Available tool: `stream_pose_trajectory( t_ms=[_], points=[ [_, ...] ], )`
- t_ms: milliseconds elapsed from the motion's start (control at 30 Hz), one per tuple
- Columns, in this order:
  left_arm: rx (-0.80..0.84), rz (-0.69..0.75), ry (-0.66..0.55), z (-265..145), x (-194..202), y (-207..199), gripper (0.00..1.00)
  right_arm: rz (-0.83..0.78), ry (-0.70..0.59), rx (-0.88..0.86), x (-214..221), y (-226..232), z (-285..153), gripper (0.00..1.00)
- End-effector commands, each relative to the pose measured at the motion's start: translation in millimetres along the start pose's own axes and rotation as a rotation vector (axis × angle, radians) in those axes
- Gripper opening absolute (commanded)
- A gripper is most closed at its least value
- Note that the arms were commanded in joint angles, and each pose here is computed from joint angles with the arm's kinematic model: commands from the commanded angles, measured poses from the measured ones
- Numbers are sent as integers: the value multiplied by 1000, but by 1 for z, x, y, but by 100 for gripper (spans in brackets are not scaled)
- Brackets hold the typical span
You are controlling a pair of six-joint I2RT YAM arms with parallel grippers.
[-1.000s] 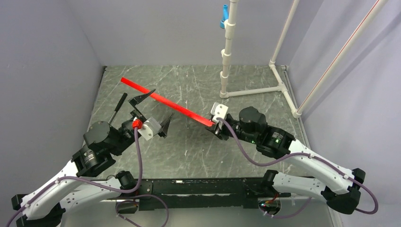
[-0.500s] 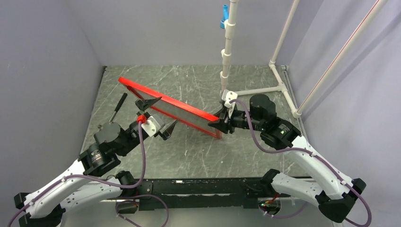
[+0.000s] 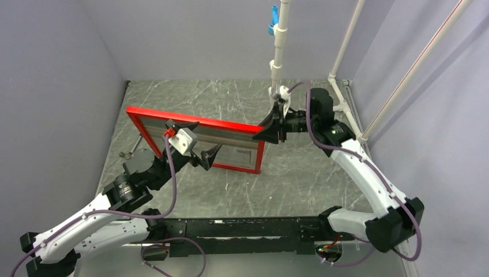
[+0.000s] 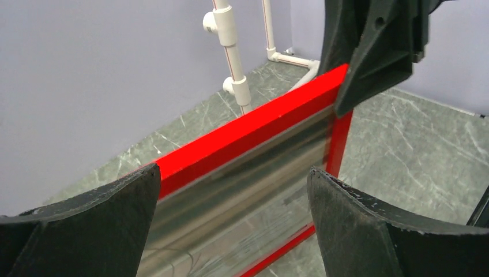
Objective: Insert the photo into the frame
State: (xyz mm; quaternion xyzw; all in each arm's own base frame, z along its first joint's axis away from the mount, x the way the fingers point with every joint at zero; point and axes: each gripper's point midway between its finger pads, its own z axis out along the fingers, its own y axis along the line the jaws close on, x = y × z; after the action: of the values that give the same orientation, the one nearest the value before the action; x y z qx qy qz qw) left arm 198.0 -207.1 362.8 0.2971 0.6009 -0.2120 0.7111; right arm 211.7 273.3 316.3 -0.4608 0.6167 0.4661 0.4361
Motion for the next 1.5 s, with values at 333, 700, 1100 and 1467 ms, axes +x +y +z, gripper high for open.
stream_pose_trajectory(
  t_ms=[333, 700, 1100, 1467],
  points=[
    [-122, 5, -67, 22, -52, 25, 99, 479, 108, -184, 3, -29, -5, 0],
    [-134, -37, 214, 57, -19, 18, 99, 707, 358, 134, 123, -106, -10, 0],
    [-90, -231, 507, 92, 57, 2, 99, 672, 438, 699, 217, -192, -44, 5],
    [-71, -412, 536, 91, 80, 16, 99, 695, 409, 966, 242, -242, -62, 49]
  ],
)
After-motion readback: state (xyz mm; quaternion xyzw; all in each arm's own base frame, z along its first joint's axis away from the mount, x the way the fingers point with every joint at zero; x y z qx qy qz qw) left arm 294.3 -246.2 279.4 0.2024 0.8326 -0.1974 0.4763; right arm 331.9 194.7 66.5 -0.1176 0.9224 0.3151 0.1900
